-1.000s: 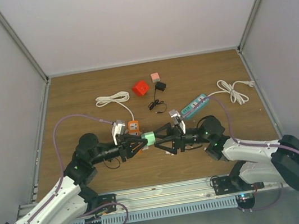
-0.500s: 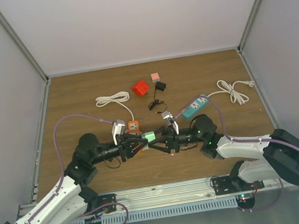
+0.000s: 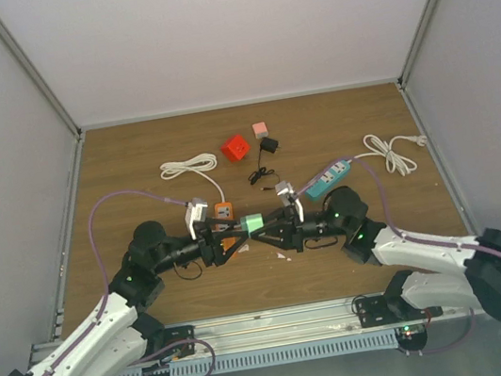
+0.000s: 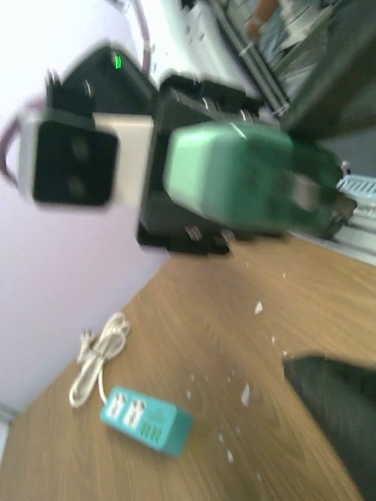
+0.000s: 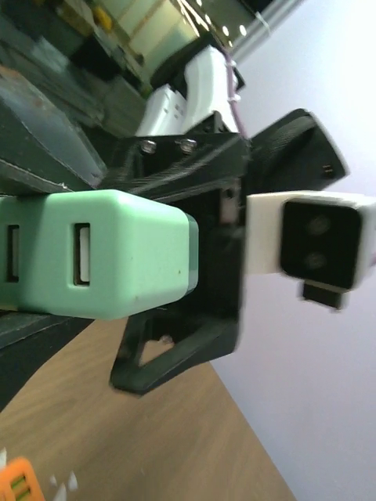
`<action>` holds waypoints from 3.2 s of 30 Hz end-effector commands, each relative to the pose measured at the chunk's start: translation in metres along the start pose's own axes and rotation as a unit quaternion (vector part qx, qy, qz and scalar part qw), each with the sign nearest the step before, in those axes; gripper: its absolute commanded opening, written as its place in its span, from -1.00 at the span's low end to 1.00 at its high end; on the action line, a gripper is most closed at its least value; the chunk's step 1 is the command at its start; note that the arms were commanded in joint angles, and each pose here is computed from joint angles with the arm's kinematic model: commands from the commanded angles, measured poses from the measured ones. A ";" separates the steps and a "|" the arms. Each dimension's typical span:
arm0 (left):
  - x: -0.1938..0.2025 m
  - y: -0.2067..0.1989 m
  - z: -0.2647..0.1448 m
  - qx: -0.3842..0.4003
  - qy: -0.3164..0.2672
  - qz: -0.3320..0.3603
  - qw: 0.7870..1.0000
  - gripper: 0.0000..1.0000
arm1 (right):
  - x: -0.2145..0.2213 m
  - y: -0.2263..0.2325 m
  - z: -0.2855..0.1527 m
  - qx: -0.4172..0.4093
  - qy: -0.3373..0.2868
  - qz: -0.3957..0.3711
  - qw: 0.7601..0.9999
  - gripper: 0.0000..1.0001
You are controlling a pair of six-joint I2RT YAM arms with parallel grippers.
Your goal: Insert the plug
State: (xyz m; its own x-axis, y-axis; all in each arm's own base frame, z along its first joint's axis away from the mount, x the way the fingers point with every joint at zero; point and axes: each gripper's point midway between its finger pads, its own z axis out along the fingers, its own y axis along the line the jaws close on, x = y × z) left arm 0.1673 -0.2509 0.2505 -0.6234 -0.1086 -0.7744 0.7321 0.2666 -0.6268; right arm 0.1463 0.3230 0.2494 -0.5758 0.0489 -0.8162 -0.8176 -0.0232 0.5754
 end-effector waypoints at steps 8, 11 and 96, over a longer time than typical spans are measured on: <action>-0.010 0.071 -0.028 -0.205 -0.054 -0.025 0.977 0.98 | -0.063 -0.122 -0.094 0.360 -0.058 0.095 0.926 -0.99; -0.008 0.083 -0.036 -0.240 -0.057 -0.024 0.969 0.98 | -0.061 -0.167 -0.129 0.427 -0.040 0.147 0.892 -0.99; 0.026 0.179 -0.130 -0.498 -0.144 -0.090 0.850 0.98 | 0.040 -0.204 0.075 0.550 0.280 0.243 0.748 -0.99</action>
State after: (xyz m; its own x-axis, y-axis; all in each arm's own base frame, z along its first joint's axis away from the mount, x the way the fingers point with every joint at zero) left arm 0.2441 -0.0873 0.1306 -0.5282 -0.3973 -0.7504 -0.0273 0.8913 -0.4527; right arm 0.2960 0.3941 0.0828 -0.9725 -0.1391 -0.1866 -0.1766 0.9632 0.2028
